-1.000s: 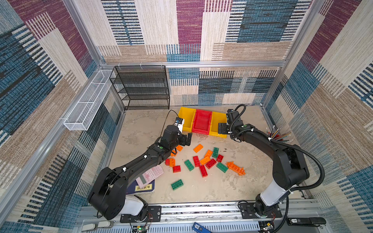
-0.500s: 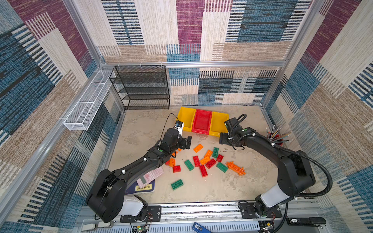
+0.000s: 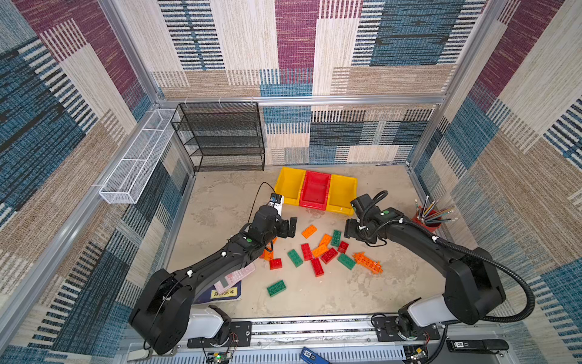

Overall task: Sort the legos into containers by color
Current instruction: 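Move the right gripper over the bricks while the left arm rises toward the bins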

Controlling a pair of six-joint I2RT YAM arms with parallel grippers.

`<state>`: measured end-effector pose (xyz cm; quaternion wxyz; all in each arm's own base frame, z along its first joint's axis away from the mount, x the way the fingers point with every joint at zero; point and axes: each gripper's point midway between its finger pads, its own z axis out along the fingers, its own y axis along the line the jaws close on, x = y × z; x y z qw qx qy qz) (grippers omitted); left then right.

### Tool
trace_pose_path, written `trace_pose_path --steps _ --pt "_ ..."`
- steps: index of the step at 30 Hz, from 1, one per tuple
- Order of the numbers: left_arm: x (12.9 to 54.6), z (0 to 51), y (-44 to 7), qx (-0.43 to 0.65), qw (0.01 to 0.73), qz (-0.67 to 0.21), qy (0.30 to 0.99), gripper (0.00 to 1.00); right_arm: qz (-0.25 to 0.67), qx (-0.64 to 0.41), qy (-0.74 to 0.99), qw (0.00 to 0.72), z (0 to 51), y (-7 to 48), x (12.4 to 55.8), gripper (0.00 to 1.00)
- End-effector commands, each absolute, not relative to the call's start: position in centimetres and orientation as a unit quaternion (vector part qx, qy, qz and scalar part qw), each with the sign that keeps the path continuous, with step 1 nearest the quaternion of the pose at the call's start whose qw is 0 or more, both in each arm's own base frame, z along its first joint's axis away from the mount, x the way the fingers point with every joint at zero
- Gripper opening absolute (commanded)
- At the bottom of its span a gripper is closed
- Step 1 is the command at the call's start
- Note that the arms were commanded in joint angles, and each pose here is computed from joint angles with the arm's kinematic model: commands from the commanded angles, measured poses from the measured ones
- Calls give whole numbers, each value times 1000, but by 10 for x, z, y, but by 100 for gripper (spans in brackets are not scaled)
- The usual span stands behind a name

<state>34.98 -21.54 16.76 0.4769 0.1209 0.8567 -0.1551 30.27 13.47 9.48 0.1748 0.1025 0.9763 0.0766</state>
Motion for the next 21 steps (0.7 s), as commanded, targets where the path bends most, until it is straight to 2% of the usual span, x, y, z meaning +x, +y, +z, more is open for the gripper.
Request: trace_pose_path --steps 1,21 --pt "349 171 -218 112 479 -164 855 99 100 103 976 166 94 147 301 70" --pt "330 162 -220 118 470 -159 860 99 95 89 985 109 65 168 279 67"
